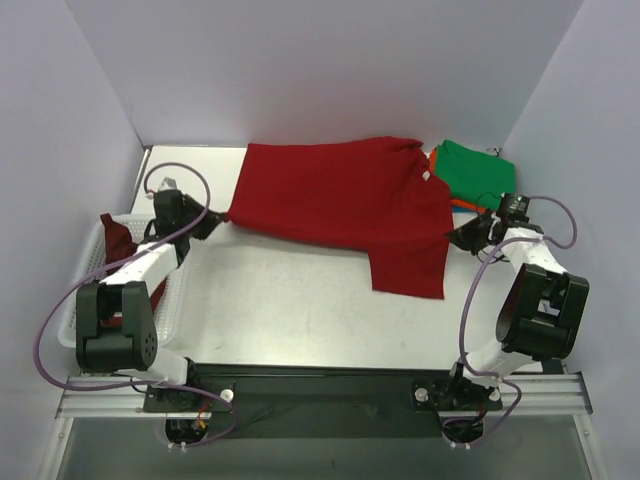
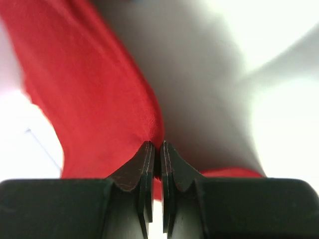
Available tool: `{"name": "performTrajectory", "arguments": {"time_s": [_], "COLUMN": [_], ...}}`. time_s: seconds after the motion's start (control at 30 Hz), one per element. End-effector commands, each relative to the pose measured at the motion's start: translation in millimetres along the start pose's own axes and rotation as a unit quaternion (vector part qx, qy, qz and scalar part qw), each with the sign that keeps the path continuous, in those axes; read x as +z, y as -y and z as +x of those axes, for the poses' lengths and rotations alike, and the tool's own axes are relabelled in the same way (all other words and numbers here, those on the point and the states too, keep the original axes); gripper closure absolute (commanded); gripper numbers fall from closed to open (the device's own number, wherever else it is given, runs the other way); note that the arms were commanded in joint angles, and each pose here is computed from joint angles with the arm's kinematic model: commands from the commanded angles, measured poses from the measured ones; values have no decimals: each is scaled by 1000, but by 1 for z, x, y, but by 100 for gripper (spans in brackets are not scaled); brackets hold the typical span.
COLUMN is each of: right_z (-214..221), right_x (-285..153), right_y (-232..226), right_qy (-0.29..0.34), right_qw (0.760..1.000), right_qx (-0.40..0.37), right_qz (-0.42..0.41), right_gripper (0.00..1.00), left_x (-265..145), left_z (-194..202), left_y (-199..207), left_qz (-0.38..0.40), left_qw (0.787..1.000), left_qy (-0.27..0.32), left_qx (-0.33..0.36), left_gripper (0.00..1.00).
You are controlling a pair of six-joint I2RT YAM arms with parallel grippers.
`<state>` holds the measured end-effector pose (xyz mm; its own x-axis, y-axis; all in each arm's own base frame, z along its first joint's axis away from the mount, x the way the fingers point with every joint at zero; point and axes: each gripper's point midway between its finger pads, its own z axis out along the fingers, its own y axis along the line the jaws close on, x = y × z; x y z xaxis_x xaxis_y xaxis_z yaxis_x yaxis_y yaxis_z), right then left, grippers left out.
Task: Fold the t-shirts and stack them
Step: Flatten out the tshirt
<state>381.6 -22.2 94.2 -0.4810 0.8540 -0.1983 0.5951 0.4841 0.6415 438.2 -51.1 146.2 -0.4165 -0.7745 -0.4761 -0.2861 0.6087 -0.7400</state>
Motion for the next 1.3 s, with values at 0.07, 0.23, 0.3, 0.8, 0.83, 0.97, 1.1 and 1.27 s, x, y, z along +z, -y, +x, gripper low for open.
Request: {"name": "performTrajectory", "arguments": {"time_s": [0.07, 0.23, 0.3, 0.8, 0.83, 0.97, 1.1, 1.27], "right_z": [5, 26, 33, 62, 63, 53, 44, 53], "right_x": [-5, -19, -27, -59, -62, -65, -67, -85], "right_y": [46, 81, 86, 132, 133, 119, 106, 95], "right_qy": [24, 26, 32, 55, 54, 61, 51, 77], "right_qw": [997, 993, 993, 989, 988, 990, 990, 984], "right_qx": [-24, -28, -30, -20, -20, -40, -50, -89], "right_qz": [72, 113, 113, 136, 141, 125, 125, 136], "right_gripper": [95, 92, 92, 89, 89, 74, 52, 47], "left_x": [-26, -47, -57, -101, -102, -97, -83, -71], "left_z": [22, 50, 55, 80, 81, 86, 90, 93], "left_y": [-3, -48, -62, -109, -110, -105, -92, -74], "left_qz": [-2, -72, -104, -164, -164, -141, -129, -120], "left_qw": [999, 997, 994, 985, 985, 988, 989, 989], "left_qy": [34, 16, 12, -3, -5, -10, -26, -39], "left_qx": [32, 35, 37, 56, 56, 60, 64, 74], "left_gripper": [100, 100, 100, 100, 100, 100, 100, 100]}}
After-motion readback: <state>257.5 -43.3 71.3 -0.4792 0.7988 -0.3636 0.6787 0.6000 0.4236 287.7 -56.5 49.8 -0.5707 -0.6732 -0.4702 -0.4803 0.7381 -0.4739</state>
